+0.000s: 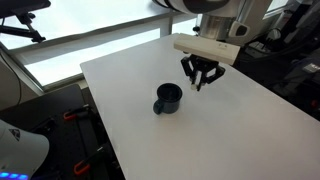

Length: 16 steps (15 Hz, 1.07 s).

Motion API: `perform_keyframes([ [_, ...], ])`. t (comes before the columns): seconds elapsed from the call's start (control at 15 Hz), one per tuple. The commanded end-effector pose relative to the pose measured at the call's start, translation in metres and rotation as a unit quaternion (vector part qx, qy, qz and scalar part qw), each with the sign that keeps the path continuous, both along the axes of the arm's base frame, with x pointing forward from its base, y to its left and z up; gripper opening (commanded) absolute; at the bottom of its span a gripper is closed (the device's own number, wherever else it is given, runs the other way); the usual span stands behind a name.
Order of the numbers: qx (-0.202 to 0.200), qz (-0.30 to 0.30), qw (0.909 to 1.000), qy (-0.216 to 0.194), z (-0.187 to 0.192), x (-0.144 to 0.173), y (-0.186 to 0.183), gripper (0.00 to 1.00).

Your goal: Place the marker to the right of the mug

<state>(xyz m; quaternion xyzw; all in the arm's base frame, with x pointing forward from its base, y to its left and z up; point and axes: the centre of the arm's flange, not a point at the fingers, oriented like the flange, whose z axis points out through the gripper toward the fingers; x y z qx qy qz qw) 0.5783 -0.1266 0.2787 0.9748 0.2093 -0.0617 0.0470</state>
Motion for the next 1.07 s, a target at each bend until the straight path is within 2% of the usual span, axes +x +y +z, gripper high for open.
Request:
perform_keyframes([
  [0.0,-0.053,-0.075,0.9948,-0.045,-0.023,0.003,-0.012,0.05],
  [0.27,-0.134,-0.125,0.9774,-0.105,-0.056,0.02,-0.012,0.05],
  [0.47,-0.185,-0.165,0.9571,-0.15,-0.072,0.027,-0.005,0.05],
  [0.67,-0.212,-0.191,0.9444,-0.164,-0.08,0.033,0.002,0.05],
  [0.73,-0.214,-0.196,0.9426,-0.165,-0.084,0.034,0.006,0.05],
  [0.8,-0.209,-0.195,0.945,-0.159,-0.089,0.035,0.01,0.05],
  [1.0,-0.162,-0.178,0.9622,-0.128,-0.114,0.034,0.017,0.05],
])
